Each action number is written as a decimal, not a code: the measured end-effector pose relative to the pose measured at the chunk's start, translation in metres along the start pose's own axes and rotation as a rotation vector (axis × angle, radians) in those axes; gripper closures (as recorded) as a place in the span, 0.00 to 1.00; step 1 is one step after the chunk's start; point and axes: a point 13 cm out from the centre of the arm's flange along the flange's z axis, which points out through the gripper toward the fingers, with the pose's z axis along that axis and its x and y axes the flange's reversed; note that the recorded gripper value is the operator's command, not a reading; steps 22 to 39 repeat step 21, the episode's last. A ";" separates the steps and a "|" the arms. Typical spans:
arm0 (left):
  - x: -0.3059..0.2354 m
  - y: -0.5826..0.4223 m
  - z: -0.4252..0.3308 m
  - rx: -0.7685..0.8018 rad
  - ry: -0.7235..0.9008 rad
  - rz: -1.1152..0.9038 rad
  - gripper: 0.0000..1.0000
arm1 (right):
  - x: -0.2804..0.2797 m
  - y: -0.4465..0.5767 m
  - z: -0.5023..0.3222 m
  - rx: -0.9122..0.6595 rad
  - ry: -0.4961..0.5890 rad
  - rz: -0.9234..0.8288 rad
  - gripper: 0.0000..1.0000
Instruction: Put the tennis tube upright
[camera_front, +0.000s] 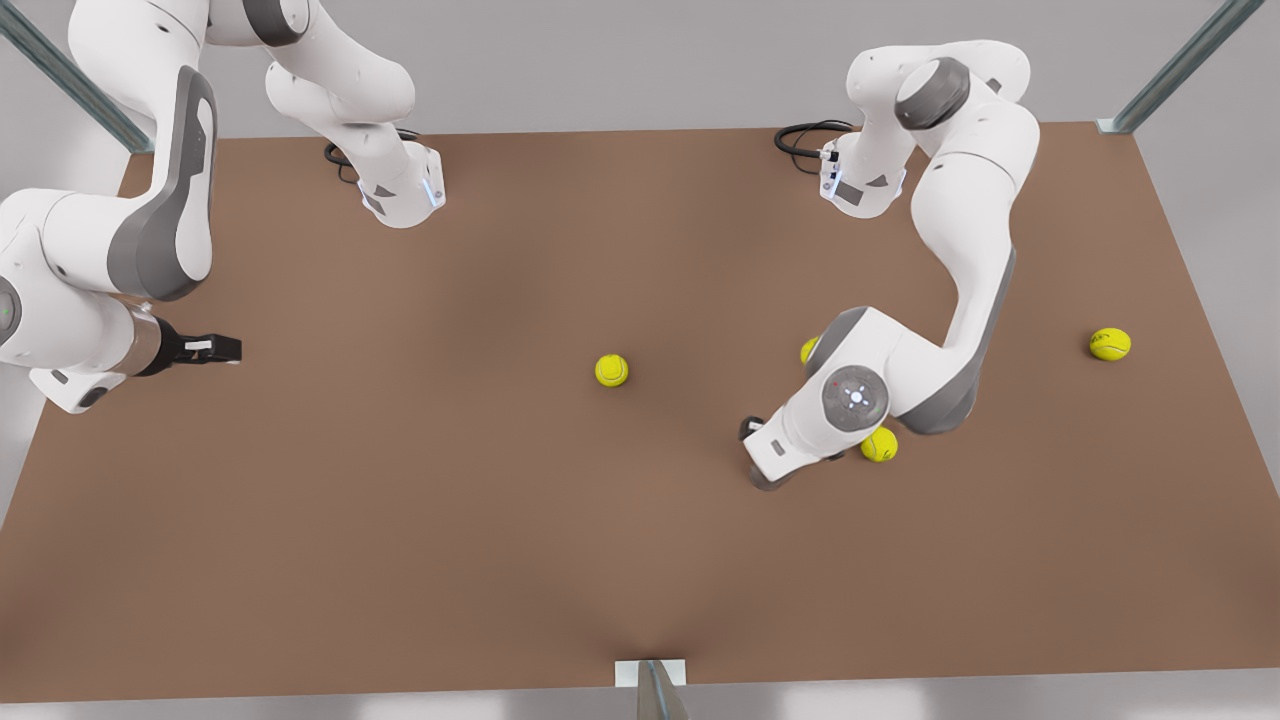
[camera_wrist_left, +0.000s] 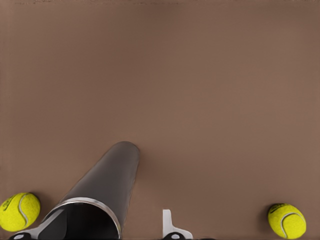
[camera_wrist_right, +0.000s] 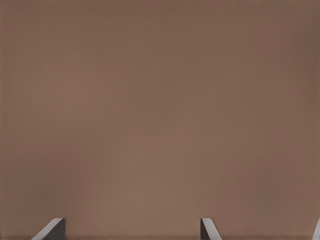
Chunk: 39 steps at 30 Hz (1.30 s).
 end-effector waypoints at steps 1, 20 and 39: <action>0.001 0.002 -0.004 -0.005 -0.001 -0.003 0.00 | 0.000 0.000 -0.001 0.001 -0.002 0.000 0.00; 0.160 0.163 -0.200 -0.182 0.079 -0.284 0.00 | 0.018 -0.004 -0.060 0.004 -0.130 0.014 0.00; 0.163 0.159 -0.200 -0.169 0.091 -0.270 0.00 | 0.018 -0.004 -0.060 0.004 -0.130 0.013 0.00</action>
